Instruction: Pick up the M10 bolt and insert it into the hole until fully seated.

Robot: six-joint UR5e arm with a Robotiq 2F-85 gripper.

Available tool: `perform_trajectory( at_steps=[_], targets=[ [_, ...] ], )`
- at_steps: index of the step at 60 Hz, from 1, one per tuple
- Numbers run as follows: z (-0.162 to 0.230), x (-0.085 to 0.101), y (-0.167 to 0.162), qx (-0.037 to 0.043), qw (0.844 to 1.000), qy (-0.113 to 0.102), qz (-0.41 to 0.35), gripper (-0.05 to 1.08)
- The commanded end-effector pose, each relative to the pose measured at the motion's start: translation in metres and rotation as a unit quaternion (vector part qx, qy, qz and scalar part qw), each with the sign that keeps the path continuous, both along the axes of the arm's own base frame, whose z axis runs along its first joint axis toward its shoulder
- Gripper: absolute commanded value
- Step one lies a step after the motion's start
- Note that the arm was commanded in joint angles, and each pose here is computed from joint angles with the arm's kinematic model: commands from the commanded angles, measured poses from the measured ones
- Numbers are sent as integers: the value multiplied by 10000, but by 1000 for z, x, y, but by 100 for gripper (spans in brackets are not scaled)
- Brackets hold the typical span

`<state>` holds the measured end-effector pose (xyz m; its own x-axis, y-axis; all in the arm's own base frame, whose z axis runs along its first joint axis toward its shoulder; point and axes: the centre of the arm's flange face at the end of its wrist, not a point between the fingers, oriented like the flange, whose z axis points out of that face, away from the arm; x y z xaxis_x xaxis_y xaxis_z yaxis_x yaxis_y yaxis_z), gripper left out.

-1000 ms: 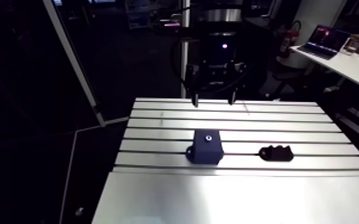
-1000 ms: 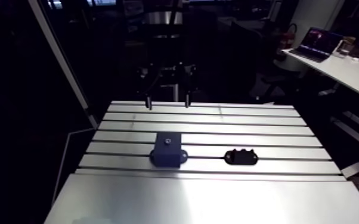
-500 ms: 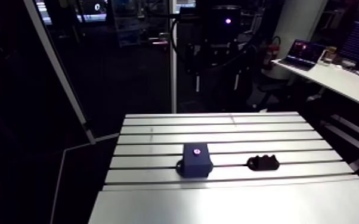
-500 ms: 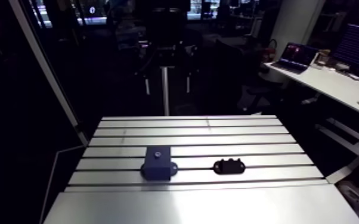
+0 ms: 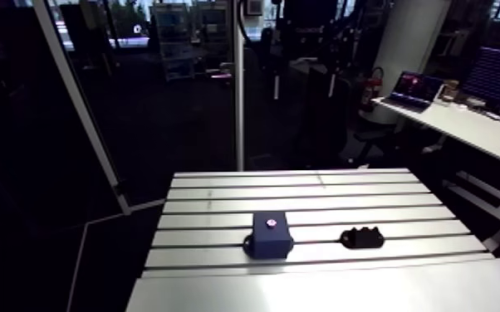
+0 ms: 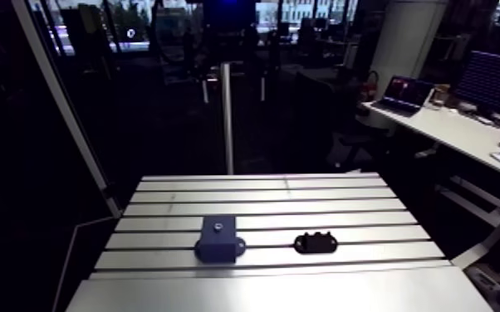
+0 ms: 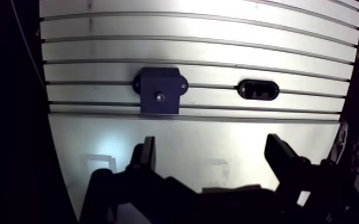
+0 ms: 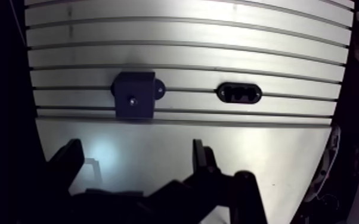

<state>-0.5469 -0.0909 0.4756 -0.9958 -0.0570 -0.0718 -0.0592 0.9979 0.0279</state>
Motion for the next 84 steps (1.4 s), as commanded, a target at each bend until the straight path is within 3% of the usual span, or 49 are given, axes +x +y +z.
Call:
perform_trajectory(
  at_steps=[1,29,59,84],
  targets=[
    [3,4,0,-3,10000,5,-28,1],
    [10,20,3,-43,9999,60,-69,1],
    [17,17,3,-167,9997,155,-99,1],
    [10,15,3,-180,9997,99,-107,1]
  ],
)
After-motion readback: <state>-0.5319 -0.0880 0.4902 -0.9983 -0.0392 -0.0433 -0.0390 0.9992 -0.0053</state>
